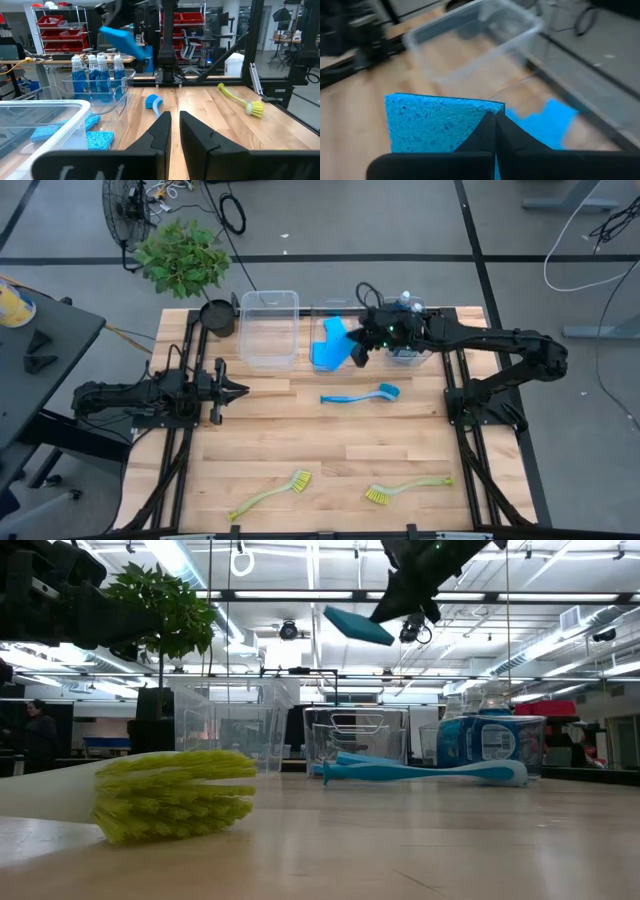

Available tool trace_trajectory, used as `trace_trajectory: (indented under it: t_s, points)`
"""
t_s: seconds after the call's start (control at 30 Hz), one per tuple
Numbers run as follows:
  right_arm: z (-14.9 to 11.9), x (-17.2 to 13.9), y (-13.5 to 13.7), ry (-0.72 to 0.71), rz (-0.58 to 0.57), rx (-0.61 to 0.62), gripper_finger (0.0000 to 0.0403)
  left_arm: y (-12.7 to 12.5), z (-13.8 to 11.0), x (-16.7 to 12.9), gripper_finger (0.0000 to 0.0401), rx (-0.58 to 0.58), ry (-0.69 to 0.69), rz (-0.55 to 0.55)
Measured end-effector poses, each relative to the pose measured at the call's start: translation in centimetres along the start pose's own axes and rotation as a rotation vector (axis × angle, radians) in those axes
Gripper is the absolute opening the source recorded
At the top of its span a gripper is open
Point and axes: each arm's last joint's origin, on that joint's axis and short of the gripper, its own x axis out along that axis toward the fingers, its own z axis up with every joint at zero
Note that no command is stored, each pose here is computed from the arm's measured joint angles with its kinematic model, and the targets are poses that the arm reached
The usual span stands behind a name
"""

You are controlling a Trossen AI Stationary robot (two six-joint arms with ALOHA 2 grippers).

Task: Pick & Place Kitchen Sink Supplies
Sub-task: Put the blue sponge into the middle transparent bin

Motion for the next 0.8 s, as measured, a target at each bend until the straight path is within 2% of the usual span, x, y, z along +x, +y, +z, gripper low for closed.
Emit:
trace_trajectory:
  t_s: [0.17, 0.43, 0.6, 0.8]
  points:
    - [0.6, 0.3, -2.3, -0.043, -0.127, 0.001, 0.0000, 0.0, 0.0, 0.0, 0.0044, 0.000, 0.000, 0.000]
    - [0.2, 1.1, -4.6, -0.052, -0.192, -0.086, 0.0000, 0.0, 0.0, 0.0, 0.0044, 0.000, 0.000, 0.000]
    - [-0.5, 2.2, -5.1, -0.104, -0.200, -0.234, 0.0000, 0.0, 0.0, 0.0, 0.0044, 0.000, 0.000, 0.000]
    - [-1.5, 4.2, -5.0, -0.103, -0.133, -0.471, 0.0000, 0.0, 0.0, 0.0, 0.0044, 0.000, 0.000, 0.000]
